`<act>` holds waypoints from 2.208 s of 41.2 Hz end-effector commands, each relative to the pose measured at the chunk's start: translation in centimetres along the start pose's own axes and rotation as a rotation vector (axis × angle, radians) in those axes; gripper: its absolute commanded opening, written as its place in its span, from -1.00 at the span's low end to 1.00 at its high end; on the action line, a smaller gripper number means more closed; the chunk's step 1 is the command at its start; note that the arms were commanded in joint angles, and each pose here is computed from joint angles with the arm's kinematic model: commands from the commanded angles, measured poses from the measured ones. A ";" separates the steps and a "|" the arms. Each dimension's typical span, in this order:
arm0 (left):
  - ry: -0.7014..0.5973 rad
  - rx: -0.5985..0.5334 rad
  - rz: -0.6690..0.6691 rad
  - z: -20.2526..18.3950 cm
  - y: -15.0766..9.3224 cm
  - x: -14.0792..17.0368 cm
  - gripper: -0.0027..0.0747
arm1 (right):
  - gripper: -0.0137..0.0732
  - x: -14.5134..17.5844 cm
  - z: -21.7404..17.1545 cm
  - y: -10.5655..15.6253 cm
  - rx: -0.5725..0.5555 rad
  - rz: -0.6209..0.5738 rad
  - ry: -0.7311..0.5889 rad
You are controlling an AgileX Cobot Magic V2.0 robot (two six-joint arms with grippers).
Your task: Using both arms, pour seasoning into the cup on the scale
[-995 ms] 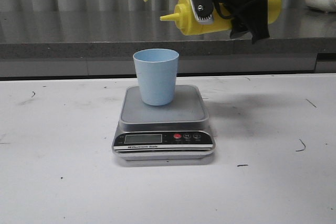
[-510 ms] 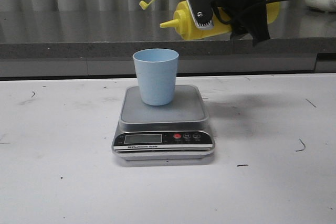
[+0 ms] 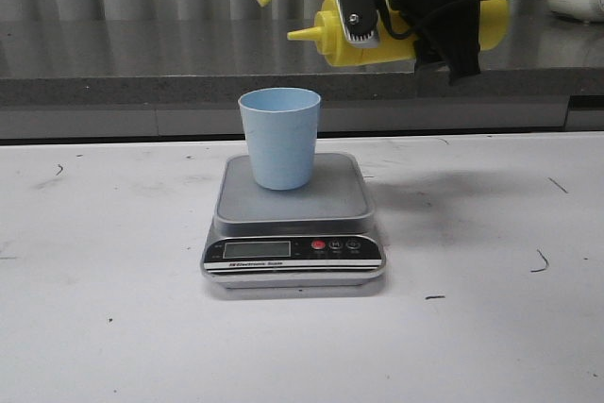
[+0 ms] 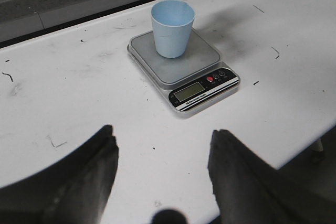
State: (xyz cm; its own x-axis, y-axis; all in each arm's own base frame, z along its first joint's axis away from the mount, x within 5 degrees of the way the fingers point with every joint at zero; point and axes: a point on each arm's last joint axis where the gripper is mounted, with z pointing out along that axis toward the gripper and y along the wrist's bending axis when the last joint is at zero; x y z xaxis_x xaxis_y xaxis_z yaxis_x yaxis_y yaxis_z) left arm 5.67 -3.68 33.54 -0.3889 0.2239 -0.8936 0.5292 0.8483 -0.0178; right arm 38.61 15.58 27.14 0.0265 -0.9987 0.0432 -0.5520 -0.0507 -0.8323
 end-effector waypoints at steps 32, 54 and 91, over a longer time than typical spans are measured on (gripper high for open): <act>-0.094 0.011 -0.007 -0.4 -0.1 -1.3 0.07 | 0.26 8.9 -9.8 -0.3 0.154 1.146 -0.401; -0.094 0.011 -0.007 -0.4 -0.1 -1.3 0.07 | 0.26 13.2 -6.3 7.3 0.149 1.433 -0.571; -0.094 0.011 -0.007 -0.4 -0.1 -1.3 0.07 | 0.26 13.3 3.2 10.9 0.284 1.447 -0.702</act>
State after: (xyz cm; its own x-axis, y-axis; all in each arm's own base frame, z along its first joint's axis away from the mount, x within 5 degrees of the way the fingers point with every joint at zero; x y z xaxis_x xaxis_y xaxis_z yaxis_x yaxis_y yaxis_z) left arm 5.67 -3.68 33.54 -0.3889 0.2239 -0.8936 0.5292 0.8483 -0.0178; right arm 34.46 1.86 13.49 -0.1602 -0.0459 -0.9860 -0.2956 0.9553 0.0036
